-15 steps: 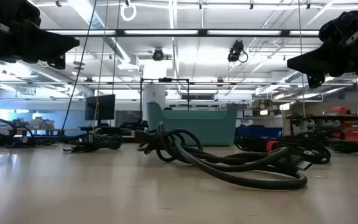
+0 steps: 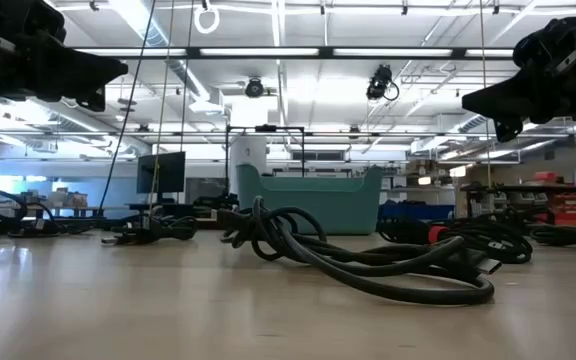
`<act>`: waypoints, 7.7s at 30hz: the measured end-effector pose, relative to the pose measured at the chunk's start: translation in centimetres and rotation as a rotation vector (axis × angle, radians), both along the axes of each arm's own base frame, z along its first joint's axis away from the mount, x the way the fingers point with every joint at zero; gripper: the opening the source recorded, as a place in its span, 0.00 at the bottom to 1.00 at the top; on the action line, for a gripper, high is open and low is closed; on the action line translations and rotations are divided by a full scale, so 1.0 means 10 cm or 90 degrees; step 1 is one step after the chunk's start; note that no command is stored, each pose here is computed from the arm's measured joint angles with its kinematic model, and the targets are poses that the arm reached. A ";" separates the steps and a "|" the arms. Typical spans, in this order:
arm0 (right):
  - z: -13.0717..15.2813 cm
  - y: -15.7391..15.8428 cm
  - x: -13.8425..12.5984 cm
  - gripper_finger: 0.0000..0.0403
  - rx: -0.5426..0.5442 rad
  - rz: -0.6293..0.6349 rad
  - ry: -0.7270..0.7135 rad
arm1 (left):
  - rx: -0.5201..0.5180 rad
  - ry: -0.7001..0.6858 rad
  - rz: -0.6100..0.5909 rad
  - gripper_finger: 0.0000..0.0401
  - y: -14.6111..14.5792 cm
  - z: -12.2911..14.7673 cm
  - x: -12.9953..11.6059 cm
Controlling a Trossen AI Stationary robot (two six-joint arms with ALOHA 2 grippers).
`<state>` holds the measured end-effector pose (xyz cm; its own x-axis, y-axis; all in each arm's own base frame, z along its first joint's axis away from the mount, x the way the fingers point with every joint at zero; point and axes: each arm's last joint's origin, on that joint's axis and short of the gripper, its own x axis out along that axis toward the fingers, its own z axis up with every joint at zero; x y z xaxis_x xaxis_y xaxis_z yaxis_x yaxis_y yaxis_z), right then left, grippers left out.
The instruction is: Pick and place USB-C Cables
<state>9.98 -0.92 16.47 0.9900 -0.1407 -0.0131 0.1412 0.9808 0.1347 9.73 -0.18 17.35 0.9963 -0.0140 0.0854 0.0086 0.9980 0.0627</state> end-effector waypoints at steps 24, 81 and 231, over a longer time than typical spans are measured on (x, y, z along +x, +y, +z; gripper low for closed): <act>0.00 0.00 0.00 0.07 0.000 0.000 0.000 | 0.000 0.000 0.000 0.08 0.00 0.00 0.00; 0.00 0.00 0.00 0.07 0.000 0.000 0.000 | -0.380 0.656 0.523 0.43 0.09 -0.52 1.83; 0.01 0.00 0.00 0.07 0.000 0.006 -0.005 | 0.173 0.801 0.254 0.07 2.07 0.49 2.75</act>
